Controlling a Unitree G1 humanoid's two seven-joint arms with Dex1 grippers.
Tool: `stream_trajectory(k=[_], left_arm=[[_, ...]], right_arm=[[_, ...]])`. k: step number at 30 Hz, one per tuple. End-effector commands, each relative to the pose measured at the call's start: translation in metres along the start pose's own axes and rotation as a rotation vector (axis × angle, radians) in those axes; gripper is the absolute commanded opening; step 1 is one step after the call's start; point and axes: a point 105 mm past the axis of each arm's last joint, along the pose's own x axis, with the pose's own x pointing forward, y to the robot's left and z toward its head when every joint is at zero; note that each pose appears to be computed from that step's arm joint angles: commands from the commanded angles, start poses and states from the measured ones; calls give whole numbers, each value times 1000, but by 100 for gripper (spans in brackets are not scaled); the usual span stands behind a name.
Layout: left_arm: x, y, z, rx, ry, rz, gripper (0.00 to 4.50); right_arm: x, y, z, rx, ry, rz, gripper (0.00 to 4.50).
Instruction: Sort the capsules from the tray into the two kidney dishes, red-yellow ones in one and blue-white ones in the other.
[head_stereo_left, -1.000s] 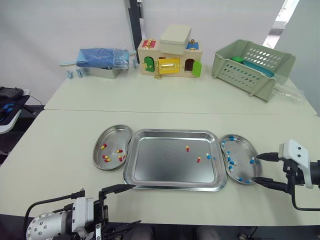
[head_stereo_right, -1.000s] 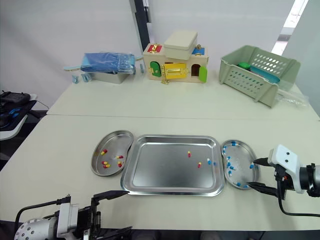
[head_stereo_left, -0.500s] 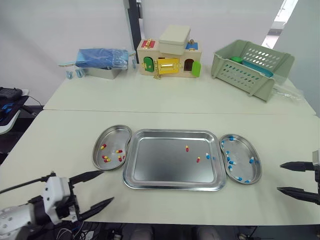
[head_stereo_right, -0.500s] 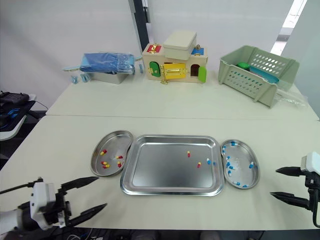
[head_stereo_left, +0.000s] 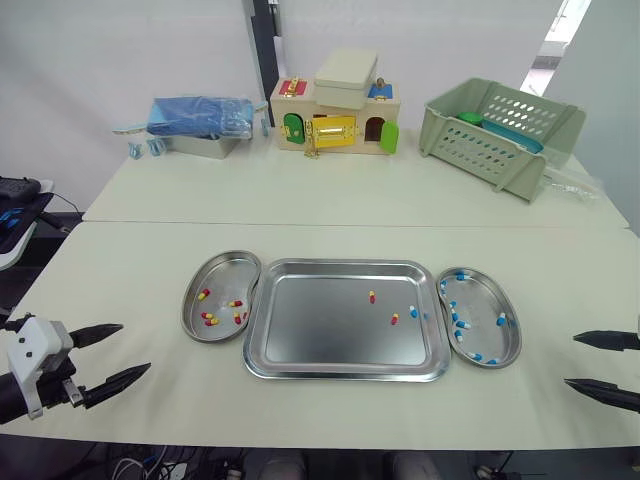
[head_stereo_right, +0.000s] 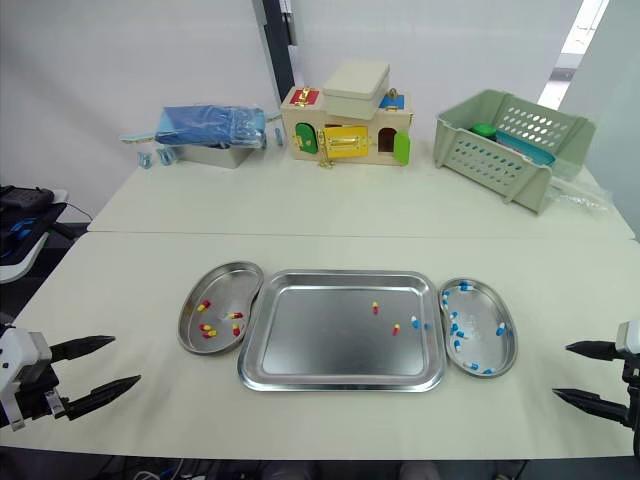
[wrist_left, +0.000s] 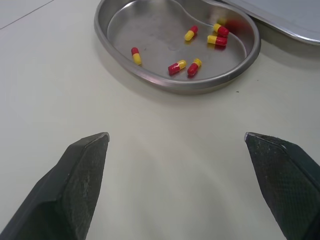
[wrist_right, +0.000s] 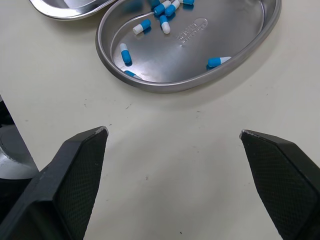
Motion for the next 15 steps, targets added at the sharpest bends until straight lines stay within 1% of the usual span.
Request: stream_trajectory(k=[1, 6, 8, 11, 15], left_arm=[[-1, 5, 4, 17, 20, 0, 450], [3, 4, 7, 44, 37, -28, 450], [5, 5, 9, 69, 57, -41, 450], [11, 6, 24, 101, 49, -67, 450], [28, -4, 52, 148, 75, -179, 450]], right_arm=[[-1, 1, 5, -27, -18, -13, 447], [2, 9, 4, -23, -36, -11, 447], [5, 17, 5, -19, -55, 6, 447], [11, 31, 12, -3, -113, 27, 447], [24, 59, 27, 16, -228, 60, 447]])
